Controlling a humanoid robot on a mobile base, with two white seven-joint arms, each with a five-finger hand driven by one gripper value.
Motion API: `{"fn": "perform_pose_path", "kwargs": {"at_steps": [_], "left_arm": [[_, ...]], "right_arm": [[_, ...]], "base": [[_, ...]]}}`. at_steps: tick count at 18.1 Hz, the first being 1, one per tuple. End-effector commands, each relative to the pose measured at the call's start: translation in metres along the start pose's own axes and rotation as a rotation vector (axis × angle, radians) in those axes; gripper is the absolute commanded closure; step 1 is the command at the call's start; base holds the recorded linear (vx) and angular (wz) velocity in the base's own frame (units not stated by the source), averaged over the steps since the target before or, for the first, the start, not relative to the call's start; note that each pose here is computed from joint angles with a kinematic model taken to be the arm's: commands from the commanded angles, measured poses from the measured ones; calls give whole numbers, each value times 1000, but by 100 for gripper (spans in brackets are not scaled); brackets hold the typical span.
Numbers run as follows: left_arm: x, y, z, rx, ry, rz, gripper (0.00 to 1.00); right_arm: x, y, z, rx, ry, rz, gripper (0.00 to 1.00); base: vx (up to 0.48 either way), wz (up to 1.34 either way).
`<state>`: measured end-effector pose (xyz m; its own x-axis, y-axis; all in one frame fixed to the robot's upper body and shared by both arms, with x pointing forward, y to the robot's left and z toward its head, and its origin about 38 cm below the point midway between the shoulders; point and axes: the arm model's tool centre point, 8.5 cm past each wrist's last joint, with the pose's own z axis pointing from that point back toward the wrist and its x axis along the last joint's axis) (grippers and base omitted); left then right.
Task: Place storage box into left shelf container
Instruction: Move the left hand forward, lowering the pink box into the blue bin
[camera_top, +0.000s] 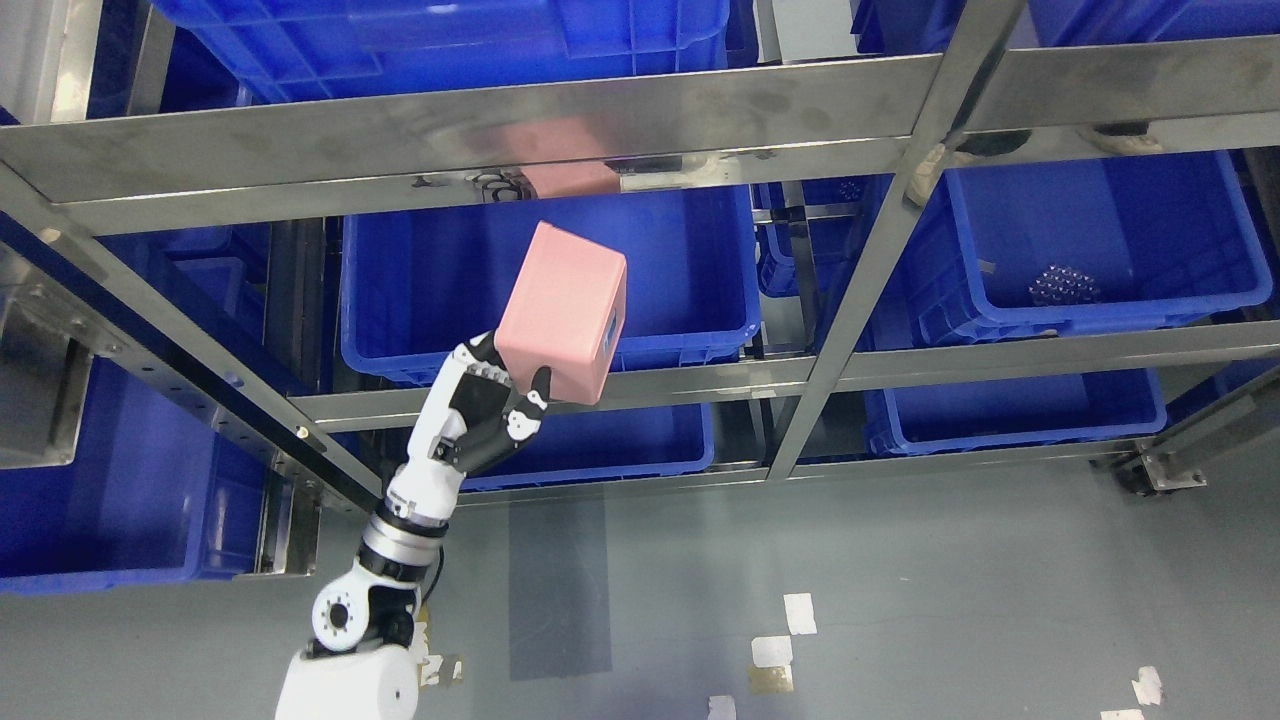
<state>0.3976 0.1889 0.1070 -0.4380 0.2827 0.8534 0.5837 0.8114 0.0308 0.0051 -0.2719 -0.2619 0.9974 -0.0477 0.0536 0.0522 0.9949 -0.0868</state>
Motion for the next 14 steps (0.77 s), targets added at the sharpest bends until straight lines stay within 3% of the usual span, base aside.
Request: {"fn": "perform_pose_path", "kwargs": {"at_steps": [1,8,14], "left_arm": [[-42,53,-12,71,169,8,95],[-67,70,-54,-136,446,-218,95],[-58,81,-90,-384,619,-541,92]], "right_arm": [[10,-11,0,-20,-24,-20,0],[10,-12,0,-21,-23,-20,0],[9,-11,0,-20,-23,-20,0]], "base": [[13,-46],[-1,3],[0,0]]}}
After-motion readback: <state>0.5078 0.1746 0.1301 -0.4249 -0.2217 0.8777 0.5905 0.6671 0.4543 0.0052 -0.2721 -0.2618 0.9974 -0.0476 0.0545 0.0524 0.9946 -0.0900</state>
